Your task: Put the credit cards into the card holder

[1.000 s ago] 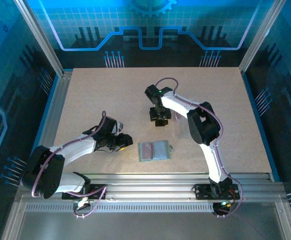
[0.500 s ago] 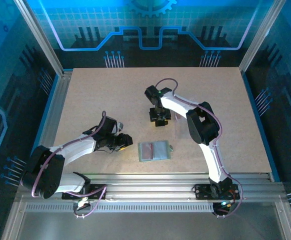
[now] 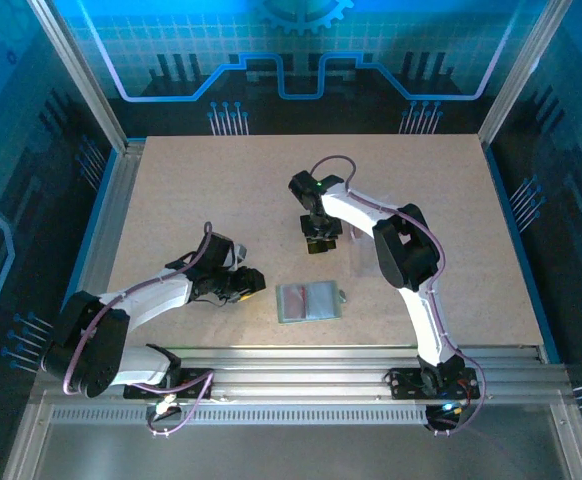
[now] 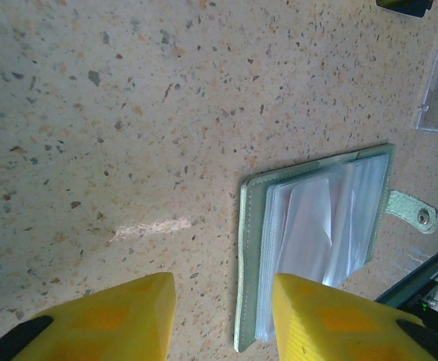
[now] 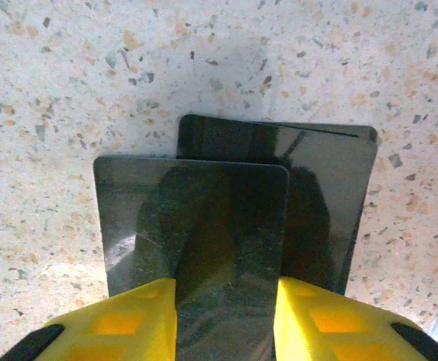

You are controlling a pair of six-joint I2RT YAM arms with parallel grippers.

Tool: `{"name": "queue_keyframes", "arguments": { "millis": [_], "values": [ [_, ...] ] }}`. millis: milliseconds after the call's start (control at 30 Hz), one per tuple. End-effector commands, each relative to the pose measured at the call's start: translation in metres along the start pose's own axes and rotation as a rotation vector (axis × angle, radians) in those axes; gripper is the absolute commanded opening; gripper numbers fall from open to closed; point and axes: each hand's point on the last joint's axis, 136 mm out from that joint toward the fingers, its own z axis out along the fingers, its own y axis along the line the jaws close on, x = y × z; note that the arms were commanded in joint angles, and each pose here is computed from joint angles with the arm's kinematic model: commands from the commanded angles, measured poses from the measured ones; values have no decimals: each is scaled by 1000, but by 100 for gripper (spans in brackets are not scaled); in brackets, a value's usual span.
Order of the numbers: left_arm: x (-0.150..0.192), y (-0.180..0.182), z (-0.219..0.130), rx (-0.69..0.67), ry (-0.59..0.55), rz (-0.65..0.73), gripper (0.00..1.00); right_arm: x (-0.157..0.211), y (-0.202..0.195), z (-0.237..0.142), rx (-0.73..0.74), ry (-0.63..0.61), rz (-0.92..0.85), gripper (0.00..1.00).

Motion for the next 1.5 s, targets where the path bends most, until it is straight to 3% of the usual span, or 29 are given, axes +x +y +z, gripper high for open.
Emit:
{"name": "queue_keyframes", "arguments": {
  "millis": [0,267,467,800,1100,1467],
  "values": [
    [0,-1,-2,11,3,-18,40,13,5,2,-18,44,-26,31],
    [-5,-4,2,18,3,-23,40,8,13,-7,-166,43,10,12],
    [-33,-38,9,107,-10,-38,34,8,16,-5,-250,53,28,0],
    [-71,-67,31,159,-8,-73,26,4,25,-28,-440,18,45,0],
    [-80,-75,18,177,-33,-73,27,14,28,-67,-539,-38,14,0],
    [-57,-72,0,190,-14,-57,29,73,20,-95,-546,-42,-21,0]
  ]
}}
